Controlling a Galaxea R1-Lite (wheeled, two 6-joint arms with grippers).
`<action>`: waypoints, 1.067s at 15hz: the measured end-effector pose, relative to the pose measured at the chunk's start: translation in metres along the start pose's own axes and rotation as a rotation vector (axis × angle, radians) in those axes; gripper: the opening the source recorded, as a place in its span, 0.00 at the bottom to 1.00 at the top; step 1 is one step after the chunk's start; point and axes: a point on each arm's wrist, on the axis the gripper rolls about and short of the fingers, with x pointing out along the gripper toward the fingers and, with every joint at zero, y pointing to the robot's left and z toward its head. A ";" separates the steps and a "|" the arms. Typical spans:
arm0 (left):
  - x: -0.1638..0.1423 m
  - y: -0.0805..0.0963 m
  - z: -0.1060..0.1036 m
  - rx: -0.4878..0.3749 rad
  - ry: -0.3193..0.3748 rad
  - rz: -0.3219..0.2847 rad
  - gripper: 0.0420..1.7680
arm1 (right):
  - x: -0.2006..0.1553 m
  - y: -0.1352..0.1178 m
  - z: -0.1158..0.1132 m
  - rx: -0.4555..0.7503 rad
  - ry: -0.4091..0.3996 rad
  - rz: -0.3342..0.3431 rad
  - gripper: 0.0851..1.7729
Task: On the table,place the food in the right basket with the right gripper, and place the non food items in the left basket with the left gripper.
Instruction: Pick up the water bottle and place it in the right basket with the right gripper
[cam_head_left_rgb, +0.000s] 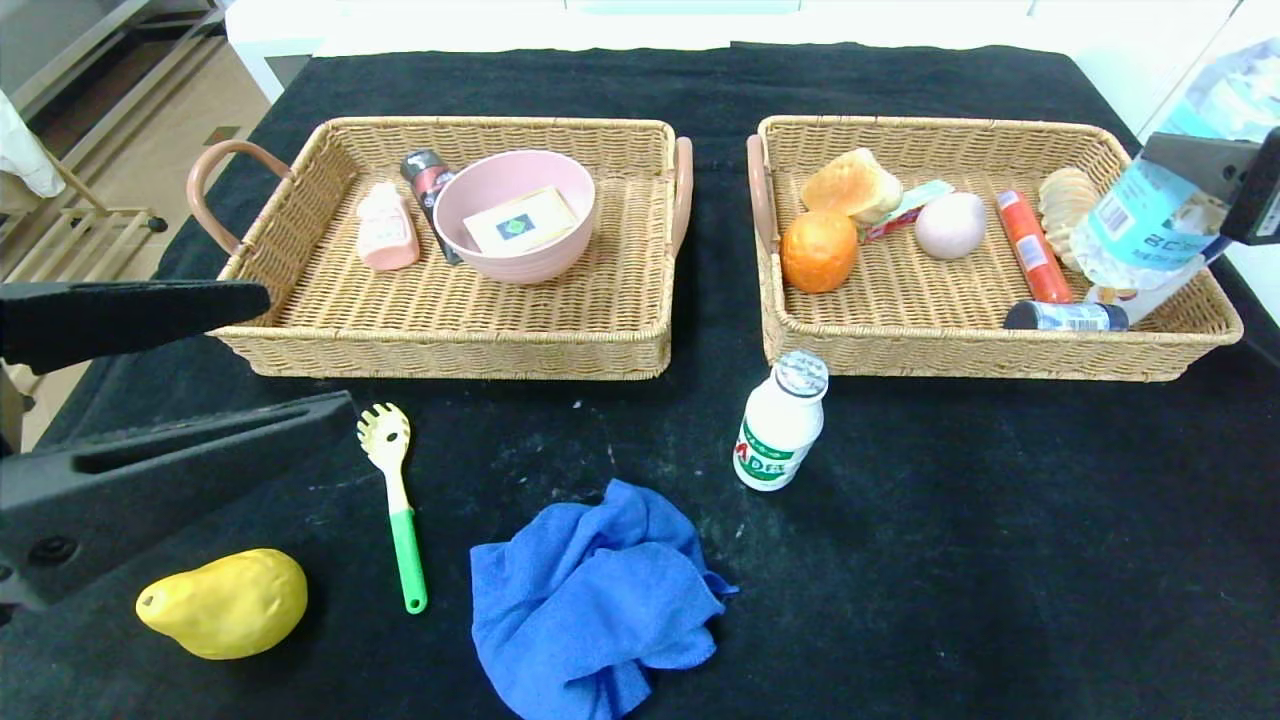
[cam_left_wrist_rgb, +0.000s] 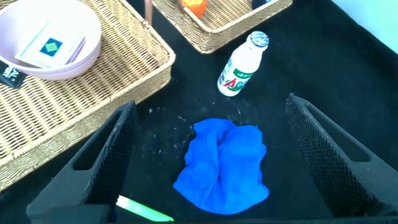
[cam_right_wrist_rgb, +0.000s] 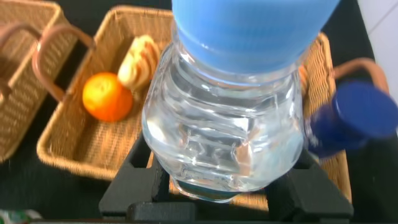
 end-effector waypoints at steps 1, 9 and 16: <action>0.000 0.000 0.000 0.000 0.001 -0.003 0.97 | 0.007 0.001 0.004 0.000 -0.010 0.003 0.47; 0.002 -0.001 -0.002 -0.001 0.009 -0.007 0.97 | 0.073 0.009 0.011 0.006 -0.050 0.022 0.47; 0.002 -0.001 -0.003 -0.002 0.012 -0.007 0.97 | 0.124 0.021 0.008 0.014 -0.084 0.046 0.47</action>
